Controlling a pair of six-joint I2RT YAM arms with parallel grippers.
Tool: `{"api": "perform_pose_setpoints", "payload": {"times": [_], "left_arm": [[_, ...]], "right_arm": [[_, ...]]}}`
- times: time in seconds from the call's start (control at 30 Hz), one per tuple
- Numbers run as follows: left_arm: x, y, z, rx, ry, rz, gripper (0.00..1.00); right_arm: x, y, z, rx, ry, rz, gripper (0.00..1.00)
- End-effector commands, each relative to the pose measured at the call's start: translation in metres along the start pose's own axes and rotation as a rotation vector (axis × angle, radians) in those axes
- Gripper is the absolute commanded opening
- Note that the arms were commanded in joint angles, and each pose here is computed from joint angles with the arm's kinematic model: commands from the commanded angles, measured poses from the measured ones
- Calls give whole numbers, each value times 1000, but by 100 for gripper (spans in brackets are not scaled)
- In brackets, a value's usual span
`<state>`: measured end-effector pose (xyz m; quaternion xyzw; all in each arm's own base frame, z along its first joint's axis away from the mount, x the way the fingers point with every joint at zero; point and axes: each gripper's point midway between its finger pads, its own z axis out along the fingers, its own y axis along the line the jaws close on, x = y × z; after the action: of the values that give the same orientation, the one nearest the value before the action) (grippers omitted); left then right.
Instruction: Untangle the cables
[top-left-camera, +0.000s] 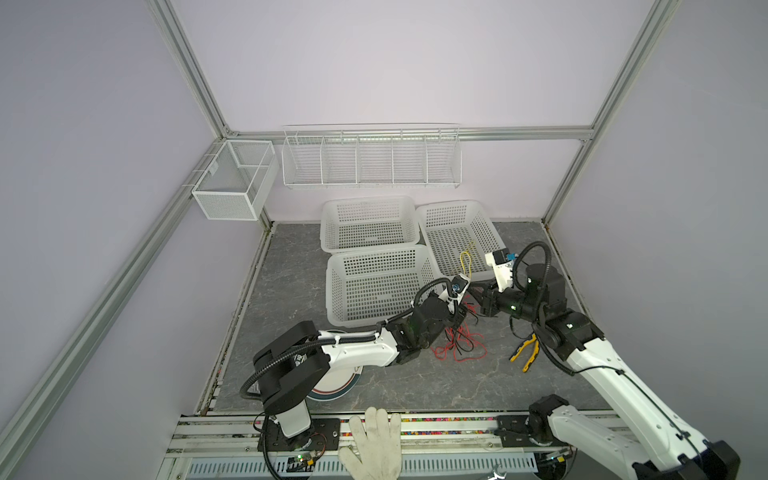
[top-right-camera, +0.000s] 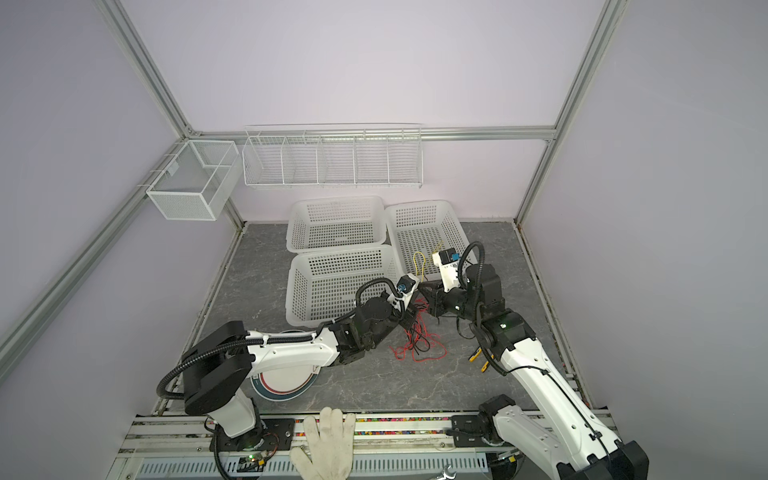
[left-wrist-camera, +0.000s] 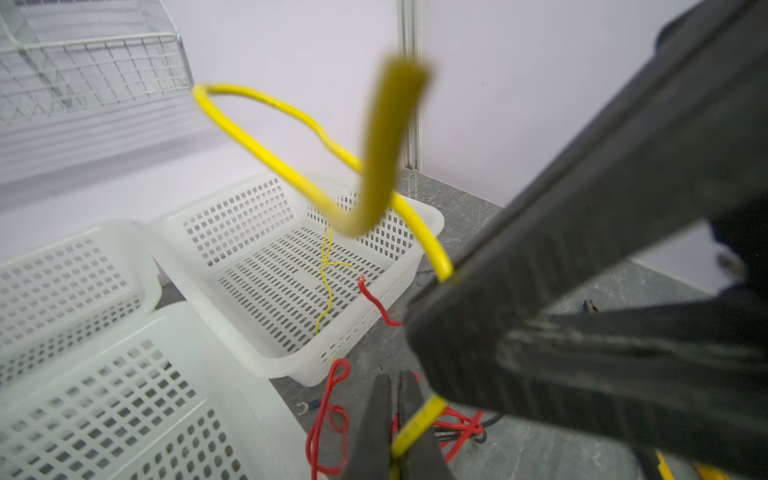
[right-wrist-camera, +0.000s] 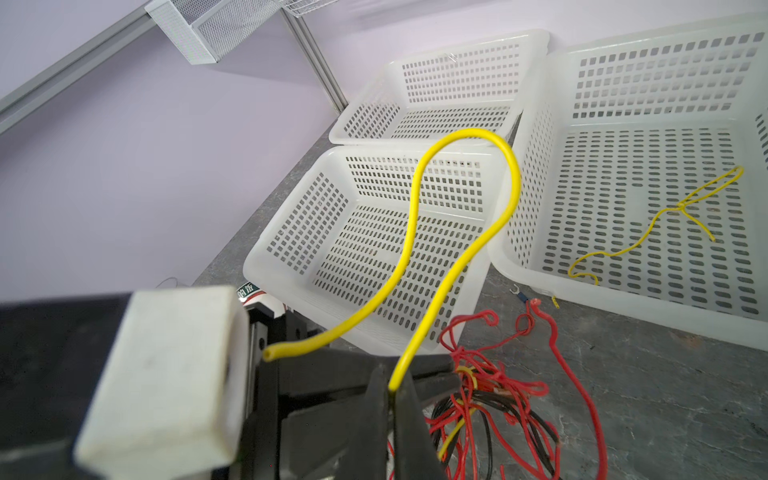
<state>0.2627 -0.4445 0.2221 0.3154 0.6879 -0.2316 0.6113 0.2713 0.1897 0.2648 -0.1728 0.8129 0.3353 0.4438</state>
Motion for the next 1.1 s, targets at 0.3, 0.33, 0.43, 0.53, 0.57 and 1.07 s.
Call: {"api": "perform_pose_setpoints", "payload": {"times": [0.3,0.33,0.43,0.53,0.57,1.07], "left_arm": [[-23,21,16,-33,-64,-86,0],[-23,20,16,-28,-65,-88,0],[-24,21,17,-16,-66,-92,0],[-27,18,17,10,-78,-97,0],[-29,17,17,25,-85,-97,0],[-60,-21,5,269,-111,-109,0]], "right_arm": [[26,-36,-9,185,14,41,66],[29,-40,-12,207,14,46,71],[36,-52,-20,250,22,70,83],[50,-67,-22,285,52,103,90],[55,-72,-22,292,59,117,91],[78,-96,13,222,19,158,96]]}}
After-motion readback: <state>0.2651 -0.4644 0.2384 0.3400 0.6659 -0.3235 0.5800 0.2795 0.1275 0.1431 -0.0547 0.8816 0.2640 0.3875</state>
